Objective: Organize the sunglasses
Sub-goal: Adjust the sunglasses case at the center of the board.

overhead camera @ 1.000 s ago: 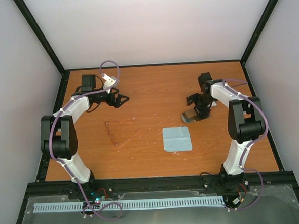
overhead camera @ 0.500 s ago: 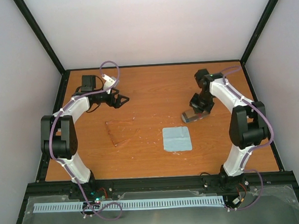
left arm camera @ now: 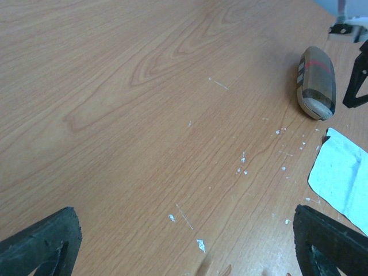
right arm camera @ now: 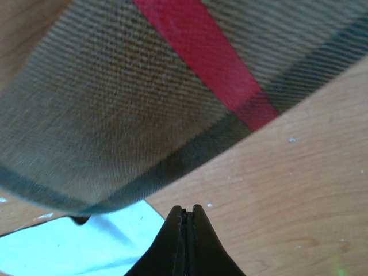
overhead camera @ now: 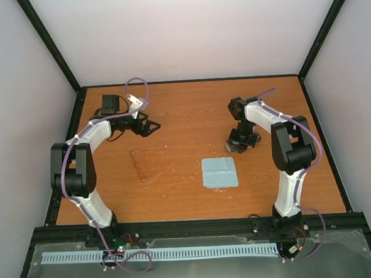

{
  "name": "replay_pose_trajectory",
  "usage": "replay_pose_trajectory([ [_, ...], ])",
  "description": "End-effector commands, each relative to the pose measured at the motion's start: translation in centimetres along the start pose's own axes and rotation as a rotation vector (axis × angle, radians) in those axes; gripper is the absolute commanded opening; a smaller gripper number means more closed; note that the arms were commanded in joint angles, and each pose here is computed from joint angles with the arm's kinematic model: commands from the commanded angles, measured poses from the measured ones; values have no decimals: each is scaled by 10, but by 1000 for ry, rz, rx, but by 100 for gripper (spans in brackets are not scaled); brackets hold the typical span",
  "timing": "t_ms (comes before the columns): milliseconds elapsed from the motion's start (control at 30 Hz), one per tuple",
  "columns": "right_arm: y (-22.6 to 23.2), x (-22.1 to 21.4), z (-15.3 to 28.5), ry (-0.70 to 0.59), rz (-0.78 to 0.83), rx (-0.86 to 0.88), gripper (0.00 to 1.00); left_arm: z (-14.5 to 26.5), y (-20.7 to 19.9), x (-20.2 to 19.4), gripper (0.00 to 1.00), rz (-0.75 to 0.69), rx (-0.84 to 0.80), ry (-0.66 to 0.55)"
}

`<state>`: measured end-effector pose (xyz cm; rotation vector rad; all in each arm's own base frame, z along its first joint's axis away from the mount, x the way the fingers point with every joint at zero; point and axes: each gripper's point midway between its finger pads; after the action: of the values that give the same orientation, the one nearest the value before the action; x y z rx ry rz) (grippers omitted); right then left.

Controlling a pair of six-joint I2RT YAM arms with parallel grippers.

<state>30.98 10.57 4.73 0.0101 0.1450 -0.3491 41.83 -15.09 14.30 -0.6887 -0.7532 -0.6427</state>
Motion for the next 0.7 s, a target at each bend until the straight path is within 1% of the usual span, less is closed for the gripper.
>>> replay_pose_trajectory([
  [0,3,6,-11,9,36,-40,3,10,-7,8,99,-31,-2,-16],
  [167,9,15,-20,8,49,-53,3,10,-6,7,100,-22,2,-16],
  [433,27,35,-28,-4,37,-26,3,9,-5,7,99,-24,6,-20],
  [667,47,54,-13,-49,54,28,3,9,-5,9,99,-25,8,-30],
])
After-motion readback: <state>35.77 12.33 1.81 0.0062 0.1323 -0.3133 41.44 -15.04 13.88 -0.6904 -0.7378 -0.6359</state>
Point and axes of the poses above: each gripper's point midway between its finger pads, its own z axis back along the fingers, its own y axis along the line the jaws close on, x = y × z, and after that the axes turned 3 degrees about z, right-handed
